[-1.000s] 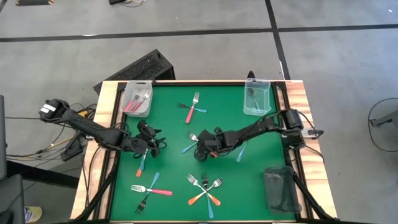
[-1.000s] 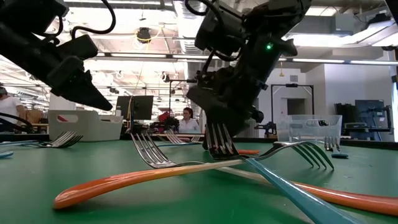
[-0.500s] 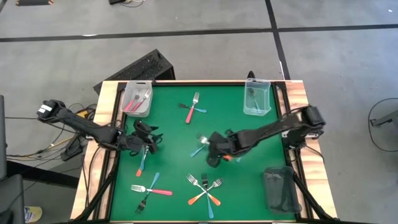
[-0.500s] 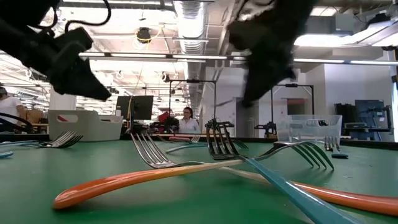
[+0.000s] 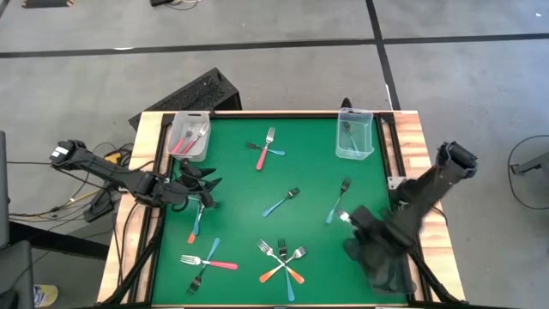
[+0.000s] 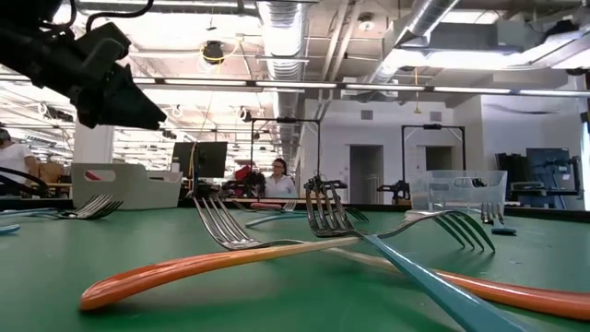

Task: Sort silverware by color (type)
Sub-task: Put the orange fork into the black bin, then put the blue fork into the transparent bin

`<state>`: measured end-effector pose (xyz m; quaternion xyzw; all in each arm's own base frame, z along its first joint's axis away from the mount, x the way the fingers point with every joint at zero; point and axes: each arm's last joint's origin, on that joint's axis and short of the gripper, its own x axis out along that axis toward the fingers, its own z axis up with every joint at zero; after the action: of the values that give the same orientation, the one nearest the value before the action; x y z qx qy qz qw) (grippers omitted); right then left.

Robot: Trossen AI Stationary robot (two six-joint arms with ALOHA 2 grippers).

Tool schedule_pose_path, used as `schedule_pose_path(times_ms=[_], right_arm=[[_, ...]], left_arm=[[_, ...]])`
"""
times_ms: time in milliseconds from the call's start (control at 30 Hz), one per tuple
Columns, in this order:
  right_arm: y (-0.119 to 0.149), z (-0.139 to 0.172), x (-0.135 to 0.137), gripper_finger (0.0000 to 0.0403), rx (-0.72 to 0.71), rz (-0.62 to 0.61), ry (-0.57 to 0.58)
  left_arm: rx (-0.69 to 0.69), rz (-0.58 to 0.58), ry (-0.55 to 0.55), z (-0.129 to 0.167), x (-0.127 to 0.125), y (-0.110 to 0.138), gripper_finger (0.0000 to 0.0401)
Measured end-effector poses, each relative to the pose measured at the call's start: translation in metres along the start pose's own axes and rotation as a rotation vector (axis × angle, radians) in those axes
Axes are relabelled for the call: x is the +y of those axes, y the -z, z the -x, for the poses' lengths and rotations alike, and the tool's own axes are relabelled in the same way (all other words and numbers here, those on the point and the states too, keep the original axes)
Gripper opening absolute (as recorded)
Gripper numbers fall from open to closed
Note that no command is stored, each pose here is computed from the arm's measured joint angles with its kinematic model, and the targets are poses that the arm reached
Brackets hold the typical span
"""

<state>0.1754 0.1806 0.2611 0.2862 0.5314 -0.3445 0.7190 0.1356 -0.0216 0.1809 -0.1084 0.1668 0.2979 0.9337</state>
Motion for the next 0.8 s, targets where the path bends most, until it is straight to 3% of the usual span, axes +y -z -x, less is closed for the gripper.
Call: schedule_pose_path(times_ms=[200, 367, 533, 800], right_arm=[[0.058, 0.009, -0.013, 0.0032, 0.096, -0.072, 0.023], [0.092, 0.005, -0.019, 0.0038, 0.131, -0.046, 0.069], [0.099, -0.009, -0.012, 0.0074, 0.094, -0.022, 0.111], [0.086, -0.008, -0.01, 0.0173, 0.074, -0.062, 0.118]], left_arm=[[-0.009, 0.005, -0.007, 0.0, 0.0, -0.001, 0.019], [-0.026, 0.023, -0.003, 0.0, -0.001, -0.003, 0.019], [-0.039, 0.04, 0.006, 0.0, -0.002, -0.004, 0.019], [-0.076, 0.069, 0.028, 0.0, -0.005, -0.009, 0.019]])
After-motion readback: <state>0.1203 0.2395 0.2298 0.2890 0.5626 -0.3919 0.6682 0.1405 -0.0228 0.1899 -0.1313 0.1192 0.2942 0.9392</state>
